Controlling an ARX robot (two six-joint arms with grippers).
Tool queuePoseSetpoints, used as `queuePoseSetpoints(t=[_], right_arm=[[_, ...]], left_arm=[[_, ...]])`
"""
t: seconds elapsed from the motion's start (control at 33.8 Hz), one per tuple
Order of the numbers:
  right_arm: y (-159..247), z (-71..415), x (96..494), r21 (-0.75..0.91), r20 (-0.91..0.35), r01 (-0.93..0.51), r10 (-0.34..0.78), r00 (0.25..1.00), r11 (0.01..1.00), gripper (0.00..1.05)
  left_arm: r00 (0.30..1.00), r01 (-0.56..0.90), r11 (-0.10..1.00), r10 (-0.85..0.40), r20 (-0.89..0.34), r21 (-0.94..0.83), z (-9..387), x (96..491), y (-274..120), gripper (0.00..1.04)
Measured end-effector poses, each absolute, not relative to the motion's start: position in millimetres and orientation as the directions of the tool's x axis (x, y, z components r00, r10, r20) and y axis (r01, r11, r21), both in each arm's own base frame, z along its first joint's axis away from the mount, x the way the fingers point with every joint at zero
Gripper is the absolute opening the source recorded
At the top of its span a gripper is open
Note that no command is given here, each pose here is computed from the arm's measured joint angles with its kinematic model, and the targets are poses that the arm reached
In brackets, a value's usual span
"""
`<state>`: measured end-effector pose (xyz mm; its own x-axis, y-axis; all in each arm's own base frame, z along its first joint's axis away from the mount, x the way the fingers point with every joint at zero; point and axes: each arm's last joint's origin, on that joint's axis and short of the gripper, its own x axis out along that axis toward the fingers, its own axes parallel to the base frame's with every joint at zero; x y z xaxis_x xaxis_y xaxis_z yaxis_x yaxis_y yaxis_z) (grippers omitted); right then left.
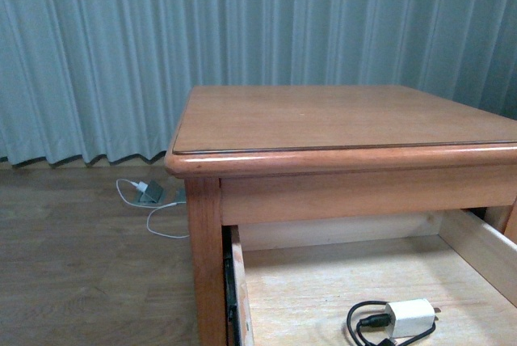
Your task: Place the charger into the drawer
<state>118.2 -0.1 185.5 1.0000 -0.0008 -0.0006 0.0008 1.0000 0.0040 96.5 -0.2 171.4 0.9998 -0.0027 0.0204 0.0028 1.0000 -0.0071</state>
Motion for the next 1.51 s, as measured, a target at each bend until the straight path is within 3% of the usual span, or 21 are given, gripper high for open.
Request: queuePoseSetpoints(t=[0.09,0.21,0.33,0.44,0.59,0.83,1.51], right_arm=[[0,185,118,0.004,-0.001,0.001,-0.001,1.0,1.0,0.96],[2,177,120,0.014,-0.221,-0.142,0.142,0.965,0.99,0.96],[4,160,127,0.042,-0.457,-0.165,0.166,0.874,0.985,0.96],[7,151,137,0.088,-0.572,-0.195,0.21,0.793,0.977,0.96],[13,144,166,0.143,-0.65,-0.221,0.259,0.714,0.965,0.96],[34,125,211,0.101,-0.7,-0.236,0.238,0.674,0.967,0.96],[103,96,332,0.085,-0.466,-0.115,0.142,0.873,0.99,0.96]], left_arm=[[1.0,0.003,1.0,-0.003,0.021,-0.007,171,96,0,0.38],[1.0,0.003,1.0,-0.003,0.021,-0.007,171,96,0,0.61],[1.0,0.003,1.0,-0.003,0.021,-0.007,171,96,0,0.84],[1.0,0.003,1.0,-0.003,0.021,-0.006,171,96,0,1.0],[1.0,0.003,1.0,-0.003,0.021,-0.005,171,96,0,0.98],[1.0,0.003,1.0,-0.003,0.02,-0.005,171,96,0,0.98],[1.0,0.003,1.0,-0.003,0.02,-0.005,171,96,0,0.98]])
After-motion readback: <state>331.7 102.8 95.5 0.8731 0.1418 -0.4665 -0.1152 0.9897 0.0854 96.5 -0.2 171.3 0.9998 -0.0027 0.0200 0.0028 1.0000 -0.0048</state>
